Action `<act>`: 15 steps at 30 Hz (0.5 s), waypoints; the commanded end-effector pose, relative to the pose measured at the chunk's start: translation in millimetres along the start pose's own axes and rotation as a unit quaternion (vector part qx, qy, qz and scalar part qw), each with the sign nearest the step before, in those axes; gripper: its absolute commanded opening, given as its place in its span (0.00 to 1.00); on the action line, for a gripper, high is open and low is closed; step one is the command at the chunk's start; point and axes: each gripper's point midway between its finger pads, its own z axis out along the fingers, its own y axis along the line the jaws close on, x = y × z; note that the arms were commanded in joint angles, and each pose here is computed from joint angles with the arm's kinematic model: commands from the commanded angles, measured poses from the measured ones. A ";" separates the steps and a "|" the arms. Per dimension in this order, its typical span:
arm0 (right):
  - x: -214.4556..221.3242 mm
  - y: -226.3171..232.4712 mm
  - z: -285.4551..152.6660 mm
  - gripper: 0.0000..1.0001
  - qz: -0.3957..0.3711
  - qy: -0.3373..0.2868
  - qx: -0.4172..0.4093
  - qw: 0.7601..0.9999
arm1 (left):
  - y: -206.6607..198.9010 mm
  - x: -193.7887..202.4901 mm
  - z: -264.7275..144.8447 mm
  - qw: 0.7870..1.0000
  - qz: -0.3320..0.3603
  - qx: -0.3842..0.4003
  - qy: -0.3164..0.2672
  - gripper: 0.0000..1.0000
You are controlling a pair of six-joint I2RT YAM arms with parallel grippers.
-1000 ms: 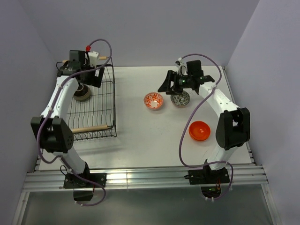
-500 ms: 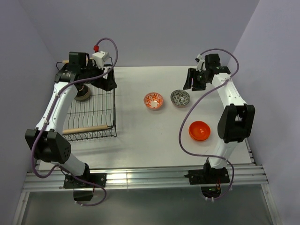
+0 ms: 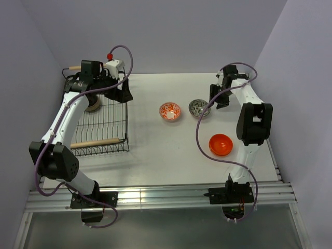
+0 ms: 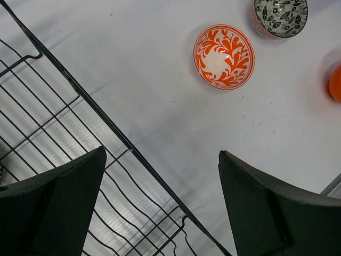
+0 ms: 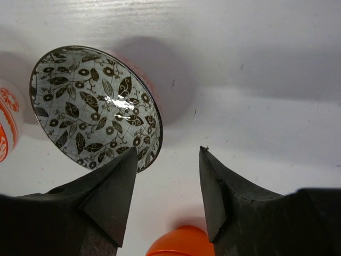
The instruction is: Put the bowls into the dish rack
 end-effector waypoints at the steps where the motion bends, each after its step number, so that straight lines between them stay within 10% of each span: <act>1: -16.0 -4.5 2.0 0.56 -0.007 -0.017 0.010 1.000 | 2.7 -7.3 -0.4 1.000 -0.003 -0.015 -0.017 0.92; 15: -12.3 4.6 33.3 0.48 0.022 -0.001 -0.028 0.999 | 7.6 -0.5 10.3 1.000 -0.022 -0.018 -0.003 0.91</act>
